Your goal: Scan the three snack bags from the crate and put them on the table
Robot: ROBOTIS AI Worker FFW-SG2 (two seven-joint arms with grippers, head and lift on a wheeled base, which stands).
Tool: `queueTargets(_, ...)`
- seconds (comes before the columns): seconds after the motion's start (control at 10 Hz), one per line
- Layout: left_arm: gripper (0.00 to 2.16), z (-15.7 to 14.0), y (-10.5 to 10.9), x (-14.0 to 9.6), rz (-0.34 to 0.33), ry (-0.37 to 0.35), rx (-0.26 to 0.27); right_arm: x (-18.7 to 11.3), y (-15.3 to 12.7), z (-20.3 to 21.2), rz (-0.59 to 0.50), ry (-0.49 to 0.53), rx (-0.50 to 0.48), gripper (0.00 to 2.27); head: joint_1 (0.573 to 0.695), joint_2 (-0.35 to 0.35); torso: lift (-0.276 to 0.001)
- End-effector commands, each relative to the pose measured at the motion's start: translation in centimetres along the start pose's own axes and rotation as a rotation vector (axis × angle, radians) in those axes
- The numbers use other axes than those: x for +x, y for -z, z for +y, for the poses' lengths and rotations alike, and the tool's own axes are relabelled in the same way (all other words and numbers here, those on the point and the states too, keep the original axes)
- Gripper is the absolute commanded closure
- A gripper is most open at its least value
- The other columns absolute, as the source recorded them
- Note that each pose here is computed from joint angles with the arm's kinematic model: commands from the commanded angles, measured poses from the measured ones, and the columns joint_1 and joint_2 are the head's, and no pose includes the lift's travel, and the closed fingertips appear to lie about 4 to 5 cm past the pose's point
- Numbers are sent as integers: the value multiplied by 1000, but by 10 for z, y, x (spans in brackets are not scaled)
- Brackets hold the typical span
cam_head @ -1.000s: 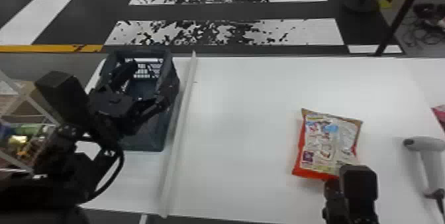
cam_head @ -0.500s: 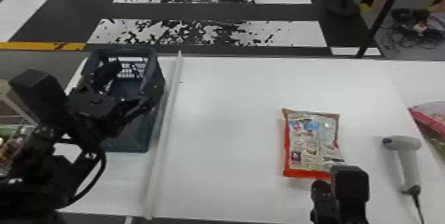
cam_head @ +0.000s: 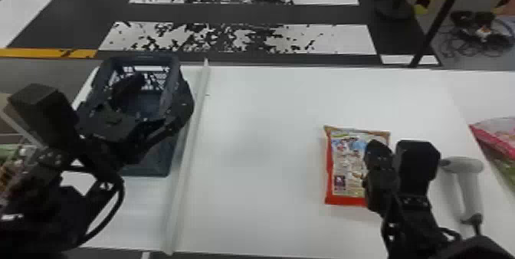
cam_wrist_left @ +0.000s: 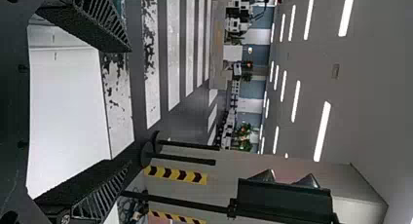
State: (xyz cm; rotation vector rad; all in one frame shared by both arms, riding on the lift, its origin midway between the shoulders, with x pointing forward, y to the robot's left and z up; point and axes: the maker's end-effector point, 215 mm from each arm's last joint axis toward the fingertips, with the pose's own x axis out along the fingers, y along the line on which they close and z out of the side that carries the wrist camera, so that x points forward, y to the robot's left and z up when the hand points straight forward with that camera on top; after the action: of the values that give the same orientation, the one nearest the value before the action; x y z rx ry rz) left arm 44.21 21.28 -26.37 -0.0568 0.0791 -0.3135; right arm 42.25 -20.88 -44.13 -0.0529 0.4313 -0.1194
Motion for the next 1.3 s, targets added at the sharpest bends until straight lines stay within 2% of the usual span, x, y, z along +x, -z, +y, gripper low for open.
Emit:
queueTargets(0.0, 60, -5, -1, -3, 6, 5, -11, 16, 18, -5, 0, 18, 4, 2219, 695, 6, -94)
queueTargets(0.2, 60, -6, 1, -6, 13, 8, -10, 26, 41, -5, 23, 21, 2, 2219, 695, -8, -94)
queueTargets(0.7, 60, -8, 2, -15, 22, 9, -5, 41, 76, 2, 57, 25, -36, 2219, 695, -3, -94)
queueTargets(0.9, 60, -9, 0, -14, 15, 9, -12, 38, 58, -5, 19, 34, -17, 2219, 695, -4, -94)
queueTargets(1.0, 60, -10, 0, -14, 15, 10, -12, 29, 33, -12, -28, 33, -11, 2219, 695, -7, -94)
queueTargets(1.1, 60, -12, -3, -14, 9, 15, -16, 17, 3, -24, -81, 43, 17, 1926, 695, -15, -94)
queueTargets(1.2, 60, -11, -2, -14, 12, 9, -18, 4, -22, -33, -106, 37, 25, 954, 695, -25, -94)
